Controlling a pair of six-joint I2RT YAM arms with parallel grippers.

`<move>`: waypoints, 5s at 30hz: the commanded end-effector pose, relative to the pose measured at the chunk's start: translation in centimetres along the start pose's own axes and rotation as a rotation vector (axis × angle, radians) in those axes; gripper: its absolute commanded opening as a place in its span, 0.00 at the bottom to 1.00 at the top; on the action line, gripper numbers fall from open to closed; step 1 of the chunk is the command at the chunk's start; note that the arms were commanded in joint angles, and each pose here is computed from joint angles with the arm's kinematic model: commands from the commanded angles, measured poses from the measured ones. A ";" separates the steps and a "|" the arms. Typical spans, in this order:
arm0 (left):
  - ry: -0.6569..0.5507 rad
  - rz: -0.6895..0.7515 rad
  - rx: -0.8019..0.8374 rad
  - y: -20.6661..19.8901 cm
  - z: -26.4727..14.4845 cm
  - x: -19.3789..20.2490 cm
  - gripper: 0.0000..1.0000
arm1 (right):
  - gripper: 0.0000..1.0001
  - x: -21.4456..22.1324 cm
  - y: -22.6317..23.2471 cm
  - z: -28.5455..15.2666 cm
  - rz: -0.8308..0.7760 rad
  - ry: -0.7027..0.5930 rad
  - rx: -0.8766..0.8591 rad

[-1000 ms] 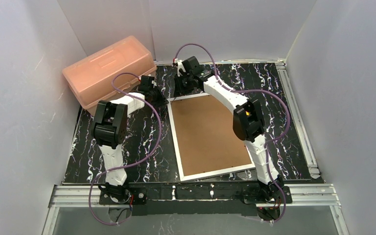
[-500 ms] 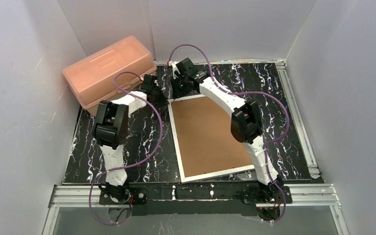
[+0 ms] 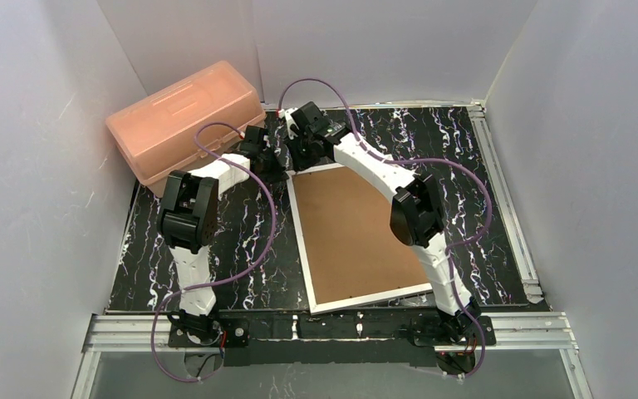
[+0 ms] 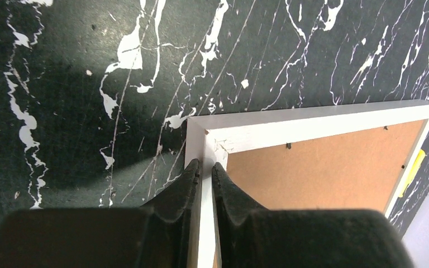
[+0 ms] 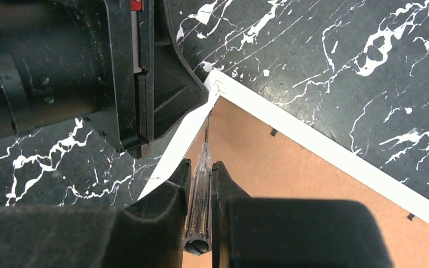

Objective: Take the photo out of the frame
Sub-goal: Release the photo frame item from the photo frame, then adjust the photo frame at the center of the board.

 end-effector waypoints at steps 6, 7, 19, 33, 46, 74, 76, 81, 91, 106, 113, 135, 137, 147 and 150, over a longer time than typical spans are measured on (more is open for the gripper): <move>0.124 0.036 0.102 -1.6 -3.1 1.5 0.12 | 0.01 -4.8 -1.5 -8.3 0.119 -0.220 -0.201; 0.127 0.039 0.097 -1.4 -3.3 1.5 0.13 | 0.01 -4.8 -2.6 -8.8 0.145 -0.236 -0.195; 0.081 0.066 0.161 -1.8 -6.3 1.7 0.54 | 0.01 -0.6 -6.3 -15.0 0.291 -0.409 -0.093; 0.055 0.227 -0.018 -1.8 -7.7 3.2 0.79 | 0.01 8.3 -7.8 -21.8 0.399 -0.536 0.112; 0.054 0.514 0.077 -5.9 -13.6 11.2 0.78 | 0.01 15.0 -12.0 -27.0 0.586 -0.615 0.457; 0.143 0.389 -0.097 -0.6 -10.4 15.5 0.66 | 0.01 19.2 -12.2 -27.4 0.713 -0.578 0.508; 0.140 0.359 -0.116 -0.4 -9.6 15.2 0.59 | 0.01 19.3 -12.2 -27.5 0.712 -0.576 0.510; 0.138 0.295 -0.137 -0.4 -7.8 14.7 0.46 | 0.01 19.5 -12.4 -27.6 0.705 -0.575 0.523; 0.137 0.186 -0.144 0.2 -6.0 13.7 0.34 | 0.01 19.6 -12.4 -27.3 0.698 -0.566 0.522; 0.088 -0.137 -0.336 7.0 -6.8 13.5 0.05 | 0.01 19.2 -12.3 -26.1 0.694 -0.541 0.505; -0.078 -0.385 -0.401 11.8 -9.8 14.3 0.09 | 0.01 19.8 -12.3 -24.5 0.701 -0.469 0.498; -0.011 0.638 0.283 -4.2 -19.6 16.6 0.98 | 0.01 17.0 -12.5 -27.3 0.559 -0.552 0.517; 0.007 0.731 0.344 -5.7 -19.8 18.2 0.90 | 0.01 16.6 -12.9 -28.2 0.547 -0.565 0.556; 0.127 1.190 0.408 -10.6 -19.3 27.3 0.81 | 0.01 16.8 -13.3 -30.3 0.567 -0.635 0.603; 0.166 1.242 0.389 -11.7 -18.3 29.3 0.77 | 0.01 17.1 -13.3 -30.3 0.577 -0.638 0.600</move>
Point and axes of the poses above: each gripper's point midway between its finger pads, its own z axis out along the fingers, its own y axis along the line the jaws close on, x = y × z, the point moved 2 cm from there along -z, back along the fingers, and after that the axes turned 5 degrees about z, right-handed, at the moved point
